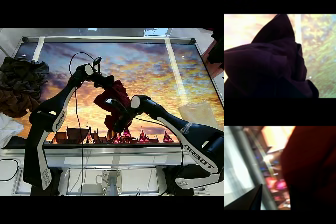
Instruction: Fold the shirts.
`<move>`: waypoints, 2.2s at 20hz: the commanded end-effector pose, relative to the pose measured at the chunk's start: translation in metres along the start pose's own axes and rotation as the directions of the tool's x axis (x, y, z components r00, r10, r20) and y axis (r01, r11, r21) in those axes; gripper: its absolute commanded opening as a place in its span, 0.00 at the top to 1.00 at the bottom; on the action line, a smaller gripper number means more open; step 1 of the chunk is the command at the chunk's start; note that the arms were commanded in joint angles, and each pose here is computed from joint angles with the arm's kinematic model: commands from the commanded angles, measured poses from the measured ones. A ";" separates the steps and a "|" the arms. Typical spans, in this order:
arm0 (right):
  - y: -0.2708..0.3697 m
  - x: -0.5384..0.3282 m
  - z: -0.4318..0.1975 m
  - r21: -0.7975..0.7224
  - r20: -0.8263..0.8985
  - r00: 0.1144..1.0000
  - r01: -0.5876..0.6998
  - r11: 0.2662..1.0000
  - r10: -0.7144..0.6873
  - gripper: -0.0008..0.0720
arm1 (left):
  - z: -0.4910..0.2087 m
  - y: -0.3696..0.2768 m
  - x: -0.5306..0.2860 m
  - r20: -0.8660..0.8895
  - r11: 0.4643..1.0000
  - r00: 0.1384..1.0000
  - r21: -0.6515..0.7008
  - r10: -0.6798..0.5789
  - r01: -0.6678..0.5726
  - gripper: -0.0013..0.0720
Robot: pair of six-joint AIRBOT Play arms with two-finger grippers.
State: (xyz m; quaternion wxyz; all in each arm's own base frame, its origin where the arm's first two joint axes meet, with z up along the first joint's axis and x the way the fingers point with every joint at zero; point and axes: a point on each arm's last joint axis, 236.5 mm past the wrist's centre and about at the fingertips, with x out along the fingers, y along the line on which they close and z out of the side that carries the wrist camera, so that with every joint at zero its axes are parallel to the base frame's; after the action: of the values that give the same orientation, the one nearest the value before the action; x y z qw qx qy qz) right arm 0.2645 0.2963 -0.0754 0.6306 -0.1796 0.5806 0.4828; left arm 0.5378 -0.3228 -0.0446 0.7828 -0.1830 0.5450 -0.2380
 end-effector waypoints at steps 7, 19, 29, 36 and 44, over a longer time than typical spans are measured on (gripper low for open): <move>-0.046 0.016 0.013 -0.160 0.012 0.958 0.285 0.945 -0.287 0.43 | 0.003 -0.003 -0.004 0.004 1.000 1.000 0.013 -0.005 0.005 0.97; -0.089 -0.049 -0.045 -0.060 -0.261 0.881 0.392 0.918 -0.394 0.95 | 0.066 0.013 -0.095 0.175 0.999 0.984 0.028 0.025 -0.031 0.97; -0.183 -0.220 -0.105 0.284 -0.146 0.764 0.640 0.714 -0.628 0.95 | -0.069 0.106 -0.257 -0.368 0.928 0.852 0.160 0.373 -0.337 0.97; -0.214 -0.243 -0.057 0.415 0.102 0.692 0.623 0.663 -0.715 0.95 | -0.073 0.131 -0.186 -0.319 0.932 0.876 0.126 0.363 -0.340 0.97; -0.212 -0.275 0.009 0.446 0.344 0.593 0.578 0.683 -0.728 0.95 | -0.027 0.093 -0.161 -0.108 0.973 0.968 0.080 0.226 -0.218 0.97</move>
State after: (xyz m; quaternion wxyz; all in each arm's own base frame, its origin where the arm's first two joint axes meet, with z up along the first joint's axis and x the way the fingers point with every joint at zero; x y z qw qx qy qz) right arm 0.4669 0.0821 0.0812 0.8917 -0.1651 0.3957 0.1452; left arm 0.4620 -0.1318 0.0040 0.7514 -0.0385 0.6413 -0.1508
